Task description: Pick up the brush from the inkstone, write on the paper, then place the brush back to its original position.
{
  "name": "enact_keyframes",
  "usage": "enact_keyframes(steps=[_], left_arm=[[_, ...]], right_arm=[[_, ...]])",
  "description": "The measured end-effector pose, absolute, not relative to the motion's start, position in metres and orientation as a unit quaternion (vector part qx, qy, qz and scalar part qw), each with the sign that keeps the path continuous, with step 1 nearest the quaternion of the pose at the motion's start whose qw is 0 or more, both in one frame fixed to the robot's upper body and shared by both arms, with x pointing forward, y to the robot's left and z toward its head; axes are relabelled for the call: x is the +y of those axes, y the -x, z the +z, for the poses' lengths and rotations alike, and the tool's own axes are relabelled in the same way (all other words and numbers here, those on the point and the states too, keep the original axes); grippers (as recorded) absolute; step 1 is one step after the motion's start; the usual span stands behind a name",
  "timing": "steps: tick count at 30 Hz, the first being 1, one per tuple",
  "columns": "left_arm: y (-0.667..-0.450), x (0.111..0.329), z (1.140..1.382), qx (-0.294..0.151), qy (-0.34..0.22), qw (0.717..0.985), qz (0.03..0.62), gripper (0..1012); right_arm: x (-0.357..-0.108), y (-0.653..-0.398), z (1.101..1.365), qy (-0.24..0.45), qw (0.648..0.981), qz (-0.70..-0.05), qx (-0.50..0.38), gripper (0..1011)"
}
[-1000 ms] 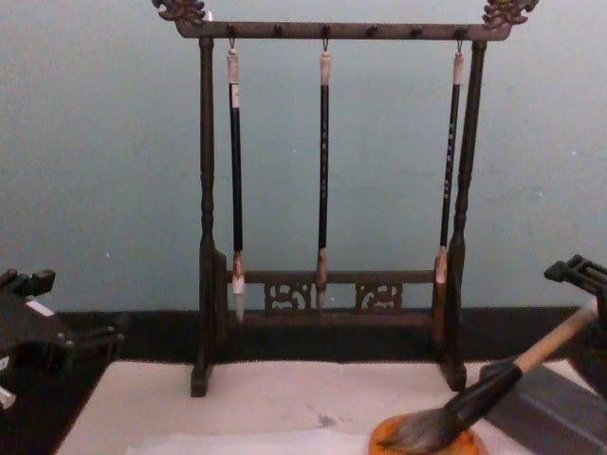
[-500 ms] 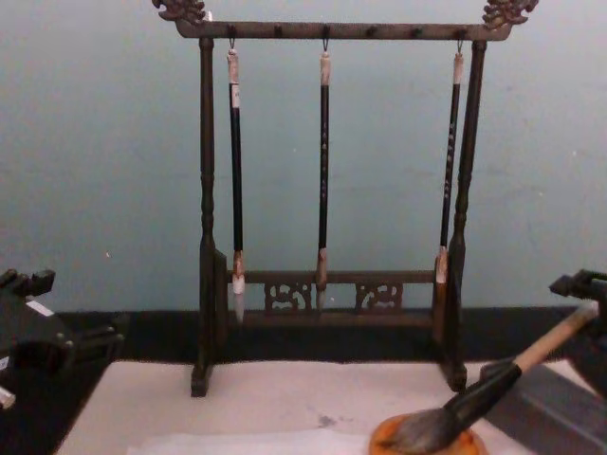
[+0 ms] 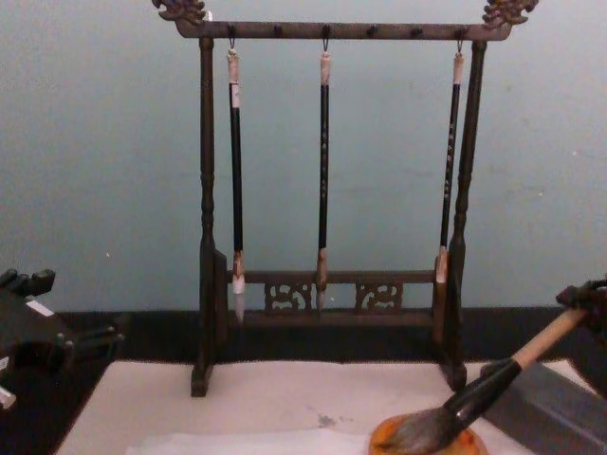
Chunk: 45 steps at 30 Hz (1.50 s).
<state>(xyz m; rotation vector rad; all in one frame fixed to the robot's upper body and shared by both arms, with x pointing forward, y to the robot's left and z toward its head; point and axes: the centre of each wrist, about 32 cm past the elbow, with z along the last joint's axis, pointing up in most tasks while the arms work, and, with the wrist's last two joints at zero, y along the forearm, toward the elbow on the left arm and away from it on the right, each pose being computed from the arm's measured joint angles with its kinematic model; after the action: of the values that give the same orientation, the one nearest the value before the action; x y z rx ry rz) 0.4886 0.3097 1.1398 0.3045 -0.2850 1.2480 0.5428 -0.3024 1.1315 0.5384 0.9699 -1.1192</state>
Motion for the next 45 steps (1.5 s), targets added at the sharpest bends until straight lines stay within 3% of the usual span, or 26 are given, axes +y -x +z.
enact_keyframes(steps=[13,22,26,29,31,33,42,45], left_arm=[[-0.489,0.310,1.140,-0.132,-0.141,0.791,0.580,1010],[-0.489,0.310,1.140,-0.132,-0.141,0.791,0.580,1010],[-0.489,0.310,1.140,-0.132,-0.142,0.791,0.580,1010],[-0.489,0.310,1.140,-0.132,-0.141,0.791,0.580,1010],[-0.489,0.310,1.140,-0.132,-0.141,0.791,0.580,1010],[-0.489,0.310,1.140,-0.132,-0.141,0.791,0.580,1010],[-0.489,0.310,1.140,-0.132,-0.141,0.791,0.580,1010],[-0.489,0.310,1.140,-0.132,-0.141,0.791,0.580,1010]], right_arm=[[-0.303,-0.543,1.139,-0.242,0.711,-0.503,0.428,162],[-0.312,-0.544,1.170,-0.247,0.738,-0.487,0.396,162],[-0.314,-0.541,1.194,-0.230,0.784,-0.457,0.352,162],[-0.314,-0.541,1.197,-0.225,0.792,-0.451,0.345,162],[-0.312,-0.537,1.214,-0.205,0.830,-0.417,0.310,162],[-0.310,-0.535,1.221,-0.196,0.844,-0.403,0.294,162],[-0.286,-0.517,1.253,-0.117,0.932,-0.322,0.121,162],[-0.279,-0.511,1.254,-0.096,0.943,-0.307,0.080,162]])
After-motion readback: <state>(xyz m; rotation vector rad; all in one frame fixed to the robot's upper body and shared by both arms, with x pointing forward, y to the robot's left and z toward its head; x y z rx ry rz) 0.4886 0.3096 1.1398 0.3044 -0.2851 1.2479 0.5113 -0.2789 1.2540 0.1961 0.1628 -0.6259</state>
